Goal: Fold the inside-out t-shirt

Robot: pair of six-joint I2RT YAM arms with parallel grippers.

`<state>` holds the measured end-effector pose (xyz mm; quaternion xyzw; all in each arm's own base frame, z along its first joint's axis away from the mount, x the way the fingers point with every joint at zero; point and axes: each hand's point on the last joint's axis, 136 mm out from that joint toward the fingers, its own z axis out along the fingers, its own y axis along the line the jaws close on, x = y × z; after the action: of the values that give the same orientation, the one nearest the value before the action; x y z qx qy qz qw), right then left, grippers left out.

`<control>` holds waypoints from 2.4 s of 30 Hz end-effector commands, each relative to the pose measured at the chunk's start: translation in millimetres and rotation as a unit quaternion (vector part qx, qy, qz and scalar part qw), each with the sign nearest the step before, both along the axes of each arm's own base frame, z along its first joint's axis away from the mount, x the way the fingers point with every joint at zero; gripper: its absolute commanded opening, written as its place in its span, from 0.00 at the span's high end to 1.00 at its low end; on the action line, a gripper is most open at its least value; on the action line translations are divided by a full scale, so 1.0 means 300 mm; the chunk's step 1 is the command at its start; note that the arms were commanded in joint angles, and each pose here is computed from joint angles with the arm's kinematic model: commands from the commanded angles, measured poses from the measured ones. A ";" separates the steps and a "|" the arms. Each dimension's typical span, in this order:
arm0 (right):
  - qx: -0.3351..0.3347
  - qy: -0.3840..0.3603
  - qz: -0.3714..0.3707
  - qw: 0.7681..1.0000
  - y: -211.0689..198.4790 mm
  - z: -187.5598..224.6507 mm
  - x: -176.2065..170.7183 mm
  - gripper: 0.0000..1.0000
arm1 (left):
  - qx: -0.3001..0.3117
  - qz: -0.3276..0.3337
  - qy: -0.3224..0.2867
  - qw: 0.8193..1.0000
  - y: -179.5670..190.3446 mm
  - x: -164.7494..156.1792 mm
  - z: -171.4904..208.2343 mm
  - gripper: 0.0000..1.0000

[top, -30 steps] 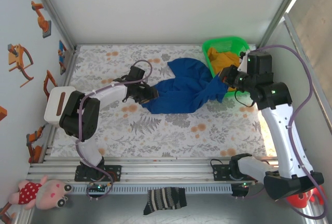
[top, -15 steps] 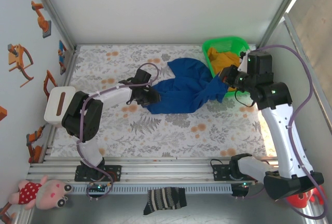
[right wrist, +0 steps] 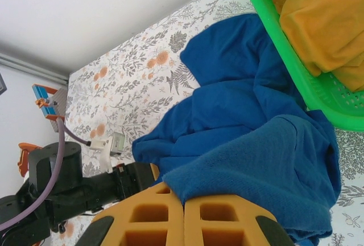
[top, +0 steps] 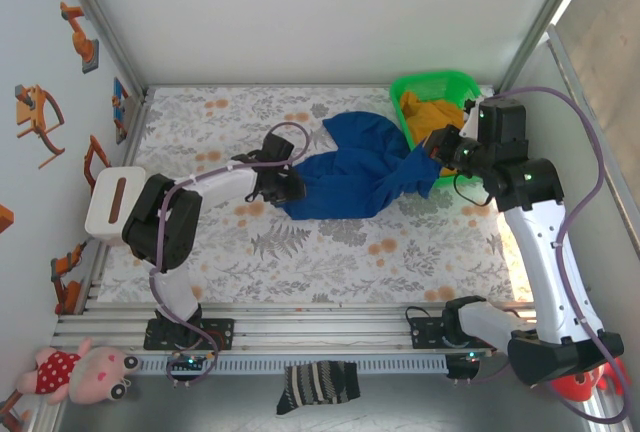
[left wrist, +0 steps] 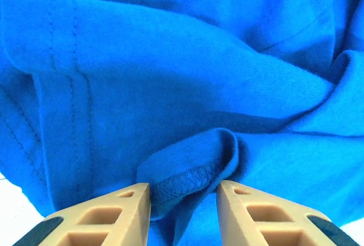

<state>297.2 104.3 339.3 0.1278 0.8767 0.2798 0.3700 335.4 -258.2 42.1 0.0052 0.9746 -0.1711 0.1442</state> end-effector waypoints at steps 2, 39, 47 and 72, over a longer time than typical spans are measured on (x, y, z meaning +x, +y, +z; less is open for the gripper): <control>0.002 -0.012 -0.007 1.000 -0.012 0.020 0.004 1.00 | 0.018 -0.022 -0.036 0.999 -0.016 -0.007 0.071 0.70; 0.021 -0.057 -0.048 0.997 -0.112 0.163 0.031 1.00 | -0.125 0.086 -0.167 0.974 0.233 0.199 0.561 1.00; 0.032 -0.066 -0.073 0.995 -0.172 0.191 0.034 1.00 | -0.197 0.134 -0.235 0.942 0.409 0.203 0.737 1.00; 0.106 -0.033 -0.052 0.992 -0.140 0.057 0.039 1.00 | -0.306 0.107 -0.154 0.933 0.312 0.134 0.760 1.00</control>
<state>310.9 62.6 357.4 0.2014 0.8323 0.3453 0.3839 385.4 -145.8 287.1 -0.1283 0.8237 -0.4375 0.3371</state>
